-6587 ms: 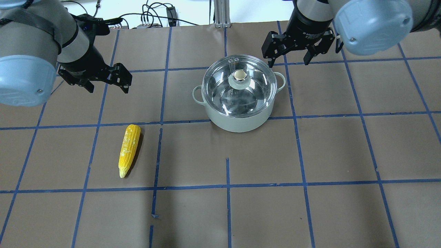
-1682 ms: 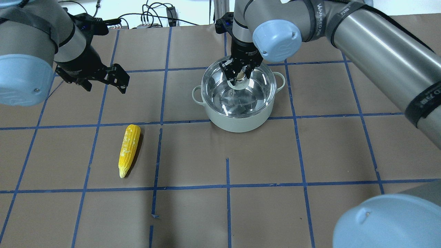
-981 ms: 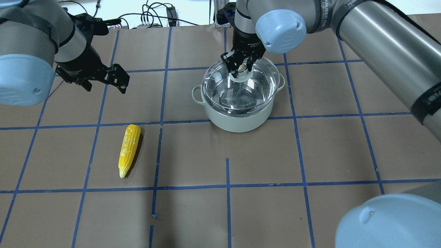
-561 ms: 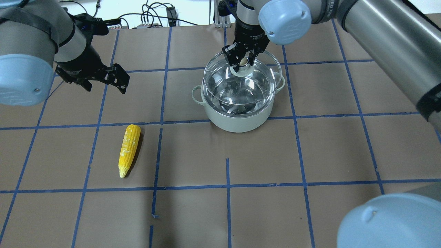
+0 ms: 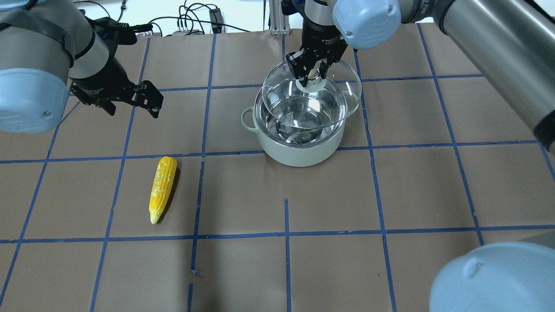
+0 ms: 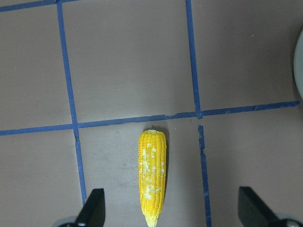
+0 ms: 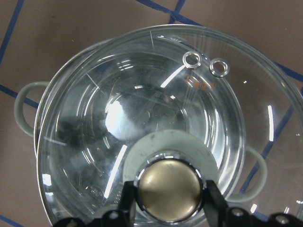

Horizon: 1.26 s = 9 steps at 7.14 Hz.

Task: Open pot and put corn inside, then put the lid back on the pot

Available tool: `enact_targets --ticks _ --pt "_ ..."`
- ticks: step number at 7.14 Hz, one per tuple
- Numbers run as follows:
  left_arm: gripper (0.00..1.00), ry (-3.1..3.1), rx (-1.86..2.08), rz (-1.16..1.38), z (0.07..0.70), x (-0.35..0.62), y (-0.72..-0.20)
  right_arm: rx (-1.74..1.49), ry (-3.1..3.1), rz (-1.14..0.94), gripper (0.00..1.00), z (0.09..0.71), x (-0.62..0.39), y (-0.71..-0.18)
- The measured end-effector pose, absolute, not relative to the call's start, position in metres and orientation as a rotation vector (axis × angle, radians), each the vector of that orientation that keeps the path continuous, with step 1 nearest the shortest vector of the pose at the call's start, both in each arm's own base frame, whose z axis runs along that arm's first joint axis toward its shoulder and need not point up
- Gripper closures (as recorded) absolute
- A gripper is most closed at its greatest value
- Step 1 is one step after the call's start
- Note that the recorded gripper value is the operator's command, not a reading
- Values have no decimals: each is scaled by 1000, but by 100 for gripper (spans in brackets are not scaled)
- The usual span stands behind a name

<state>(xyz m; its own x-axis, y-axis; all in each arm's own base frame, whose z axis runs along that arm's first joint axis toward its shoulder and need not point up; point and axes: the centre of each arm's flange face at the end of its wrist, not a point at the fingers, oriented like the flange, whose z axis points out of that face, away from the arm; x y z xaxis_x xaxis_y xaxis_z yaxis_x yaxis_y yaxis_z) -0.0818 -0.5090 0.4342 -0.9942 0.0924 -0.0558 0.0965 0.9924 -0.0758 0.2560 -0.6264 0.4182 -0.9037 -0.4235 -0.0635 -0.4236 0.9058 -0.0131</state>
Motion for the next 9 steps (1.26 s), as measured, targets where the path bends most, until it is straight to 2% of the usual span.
enact_targets --ticks 3,9 --pt "0 3081 197 -77 421 -75 -513 -584 3024 13 59 435 220 -631" --pt "0 3035 420 -145 296 -4 -490 -375 3056 41 59 462 128 -632"
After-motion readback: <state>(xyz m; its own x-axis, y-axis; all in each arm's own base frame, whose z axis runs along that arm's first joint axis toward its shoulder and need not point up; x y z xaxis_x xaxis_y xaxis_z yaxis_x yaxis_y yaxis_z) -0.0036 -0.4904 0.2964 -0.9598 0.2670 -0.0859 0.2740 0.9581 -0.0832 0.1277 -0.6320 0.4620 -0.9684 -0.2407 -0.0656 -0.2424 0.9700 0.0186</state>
